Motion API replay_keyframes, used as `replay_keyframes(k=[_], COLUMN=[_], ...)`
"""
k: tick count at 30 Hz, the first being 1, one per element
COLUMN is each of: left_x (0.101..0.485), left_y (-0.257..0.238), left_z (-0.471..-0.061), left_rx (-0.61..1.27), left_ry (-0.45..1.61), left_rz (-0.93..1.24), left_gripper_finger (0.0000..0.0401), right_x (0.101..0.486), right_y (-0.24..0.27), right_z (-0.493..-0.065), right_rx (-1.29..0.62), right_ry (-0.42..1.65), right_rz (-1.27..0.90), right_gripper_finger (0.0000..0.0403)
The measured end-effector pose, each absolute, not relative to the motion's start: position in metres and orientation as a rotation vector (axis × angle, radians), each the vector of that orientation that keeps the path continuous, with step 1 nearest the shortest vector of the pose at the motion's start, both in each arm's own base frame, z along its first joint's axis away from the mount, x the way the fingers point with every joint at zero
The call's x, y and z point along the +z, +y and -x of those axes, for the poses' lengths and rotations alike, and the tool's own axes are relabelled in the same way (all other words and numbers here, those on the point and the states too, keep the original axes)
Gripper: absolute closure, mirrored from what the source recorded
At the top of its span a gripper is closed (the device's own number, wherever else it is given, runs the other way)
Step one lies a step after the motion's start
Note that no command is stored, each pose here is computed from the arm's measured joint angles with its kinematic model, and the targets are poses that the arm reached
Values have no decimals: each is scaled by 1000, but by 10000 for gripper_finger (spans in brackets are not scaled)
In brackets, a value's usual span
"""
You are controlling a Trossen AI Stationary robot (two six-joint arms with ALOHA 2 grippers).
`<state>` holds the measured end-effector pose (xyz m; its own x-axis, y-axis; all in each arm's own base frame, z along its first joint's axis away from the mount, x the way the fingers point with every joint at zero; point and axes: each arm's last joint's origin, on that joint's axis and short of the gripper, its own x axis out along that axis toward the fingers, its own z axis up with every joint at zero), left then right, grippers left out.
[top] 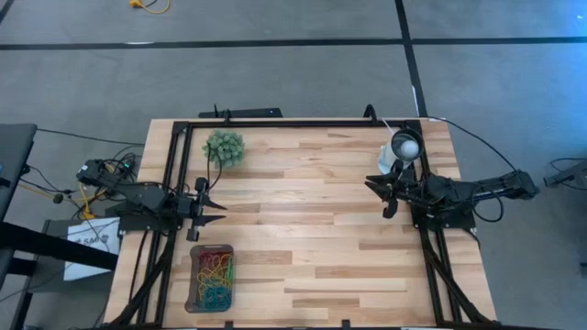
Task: Pick and place items into bin
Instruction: Return to Home Position
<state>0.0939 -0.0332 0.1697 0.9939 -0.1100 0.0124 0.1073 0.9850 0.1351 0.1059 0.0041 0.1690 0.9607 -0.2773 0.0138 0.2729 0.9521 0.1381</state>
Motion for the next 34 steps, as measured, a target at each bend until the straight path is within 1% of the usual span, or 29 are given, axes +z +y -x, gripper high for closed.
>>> replay_keyframes(k=[34], left_x=[170], left_y=[-33], left_z=[-94], left_rx=[-109], left_ry=[-20], left_rz=[-136], left_gripper_finger=[311], right_x=[169], right_y=[4], right_z=[-106], right_rx=[-279], right_ry=[-33], right_rz=[-136], right_gripper_finger=[321])
